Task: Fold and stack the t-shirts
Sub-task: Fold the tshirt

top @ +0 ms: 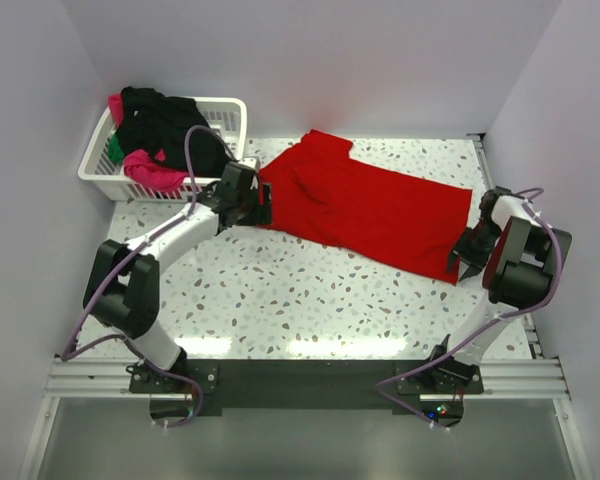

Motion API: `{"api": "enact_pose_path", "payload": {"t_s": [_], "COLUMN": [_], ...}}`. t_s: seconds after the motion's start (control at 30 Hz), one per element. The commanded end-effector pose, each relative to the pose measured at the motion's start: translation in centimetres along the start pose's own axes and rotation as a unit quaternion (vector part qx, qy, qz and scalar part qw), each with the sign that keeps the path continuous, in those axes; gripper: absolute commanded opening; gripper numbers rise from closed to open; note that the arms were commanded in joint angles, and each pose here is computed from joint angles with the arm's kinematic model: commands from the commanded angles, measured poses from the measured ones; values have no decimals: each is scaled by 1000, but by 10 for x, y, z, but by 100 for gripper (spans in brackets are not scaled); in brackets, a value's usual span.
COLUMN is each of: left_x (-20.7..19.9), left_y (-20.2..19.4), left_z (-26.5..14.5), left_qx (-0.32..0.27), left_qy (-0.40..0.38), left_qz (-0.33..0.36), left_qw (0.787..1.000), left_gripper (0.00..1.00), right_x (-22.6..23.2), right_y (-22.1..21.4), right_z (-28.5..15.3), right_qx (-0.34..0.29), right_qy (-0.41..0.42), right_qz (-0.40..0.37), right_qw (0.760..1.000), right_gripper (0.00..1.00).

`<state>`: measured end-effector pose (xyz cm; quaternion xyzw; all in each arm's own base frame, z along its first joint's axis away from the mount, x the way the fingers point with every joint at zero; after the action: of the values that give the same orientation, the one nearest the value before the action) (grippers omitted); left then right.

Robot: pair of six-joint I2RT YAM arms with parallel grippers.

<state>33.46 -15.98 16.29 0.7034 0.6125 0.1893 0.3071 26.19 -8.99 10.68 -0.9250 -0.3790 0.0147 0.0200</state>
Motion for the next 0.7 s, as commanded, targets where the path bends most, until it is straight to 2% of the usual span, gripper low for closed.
{"api": "enact_pose_path", "payload": {"t_s": [0.0,0.17,0.23,0.33,0.37,0.4,0.67], "left_x": [0,3,4,7,9,10,14], "left_y": [14,5,3,-5,-10,-12,-38], "left_z": [-15,-17,-19,-19,-19,-18,-8], "left_qx": [-46,-38,-40,-36,-31,-29,4], "left_qy": [-2,3,5,13,17,20,29], "left_qz": [-23,-28,-32,-32,-31,-32,-43], "left_qw": [999,999,999,999,999,999,999], "left_gripper": [75,75,75,75,75,75,74], "right_x": [-3,-2,-2,-3,-4,-6,-34], "right_y": [4,2,2,3,3,4,9], "right_z": [8,20,23,26,25,24,9], "right_qx": [-4,18,24,33,33,31,-9], "right_qy": [-10,-13,-16,-25,-31,-37,-91], "right_qz": [-4,-4,-4,-6,-8,-8,25], "right_qw": [1000,1000,1000,999,999,999,995], "right_gripper": [42,35,28,12,3,0,0]}}
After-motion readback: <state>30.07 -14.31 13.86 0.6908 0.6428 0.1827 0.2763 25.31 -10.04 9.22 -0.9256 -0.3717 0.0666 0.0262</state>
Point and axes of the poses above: each gripper's point midway between its finger pads, its own z axis out along the fingers, its own x axis along the line the jaws close on, y = z × x, the point moved 8 cm from there along -z, back along the fingers, and after that the axes turned 7 degrees about z, right-handed, at the moved point
